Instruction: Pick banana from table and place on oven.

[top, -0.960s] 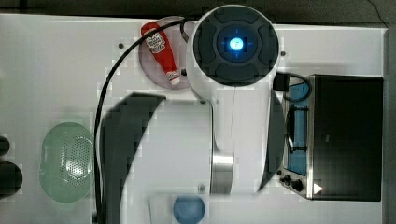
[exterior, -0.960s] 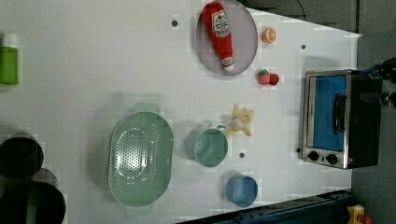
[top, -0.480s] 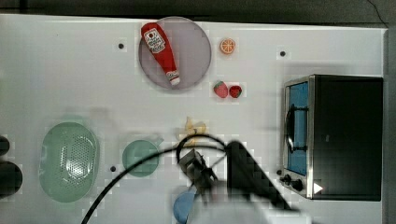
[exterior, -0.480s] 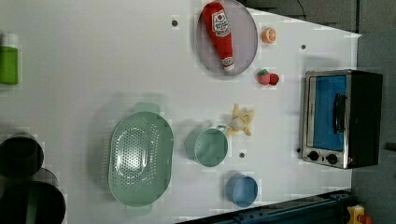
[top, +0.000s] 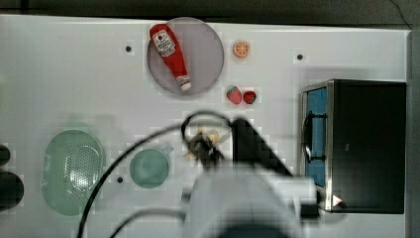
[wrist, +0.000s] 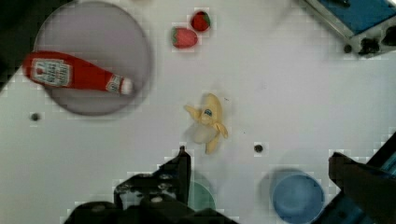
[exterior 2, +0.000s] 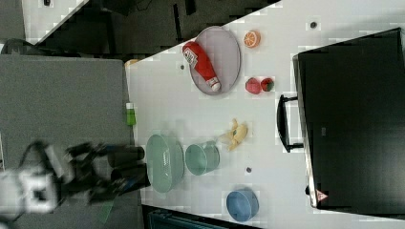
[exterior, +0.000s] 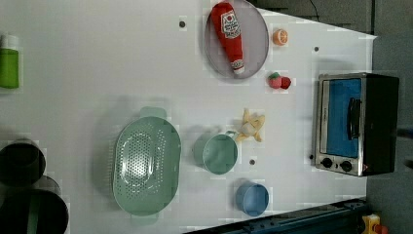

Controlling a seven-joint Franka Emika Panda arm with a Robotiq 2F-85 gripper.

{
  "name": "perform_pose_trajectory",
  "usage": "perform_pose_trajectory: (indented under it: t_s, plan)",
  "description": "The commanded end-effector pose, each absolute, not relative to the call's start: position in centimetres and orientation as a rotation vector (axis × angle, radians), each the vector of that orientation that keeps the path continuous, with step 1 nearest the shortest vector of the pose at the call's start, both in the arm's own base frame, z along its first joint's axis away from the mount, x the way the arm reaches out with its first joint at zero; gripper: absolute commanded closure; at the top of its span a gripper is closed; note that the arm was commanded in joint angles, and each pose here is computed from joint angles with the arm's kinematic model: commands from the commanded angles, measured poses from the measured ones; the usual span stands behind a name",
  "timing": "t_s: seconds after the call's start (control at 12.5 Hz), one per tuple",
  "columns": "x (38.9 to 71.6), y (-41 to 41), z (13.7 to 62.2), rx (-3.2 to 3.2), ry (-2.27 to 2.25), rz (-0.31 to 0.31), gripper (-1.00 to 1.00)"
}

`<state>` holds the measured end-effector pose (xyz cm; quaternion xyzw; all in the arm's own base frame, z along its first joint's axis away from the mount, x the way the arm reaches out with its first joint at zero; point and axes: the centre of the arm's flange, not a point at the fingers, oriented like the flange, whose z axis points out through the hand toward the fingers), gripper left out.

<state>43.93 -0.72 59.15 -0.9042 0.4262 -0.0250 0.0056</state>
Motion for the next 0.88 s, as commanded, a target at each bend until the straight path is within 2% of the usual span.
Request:
perform_pose_trajectory:
  t_s: [0.08, 0.4, 0.88]
  plan:
    - [48.2, -0.3, 47.7, -2.917, 1.305, 0.14, -1.0]
    - [50.4, -0.3, 38.5, -2.914, 1.298, 0.135, -1.0]
    - [49.4, 0.1, 26.0, -2.828, 1.43, 0.071, -1.0]
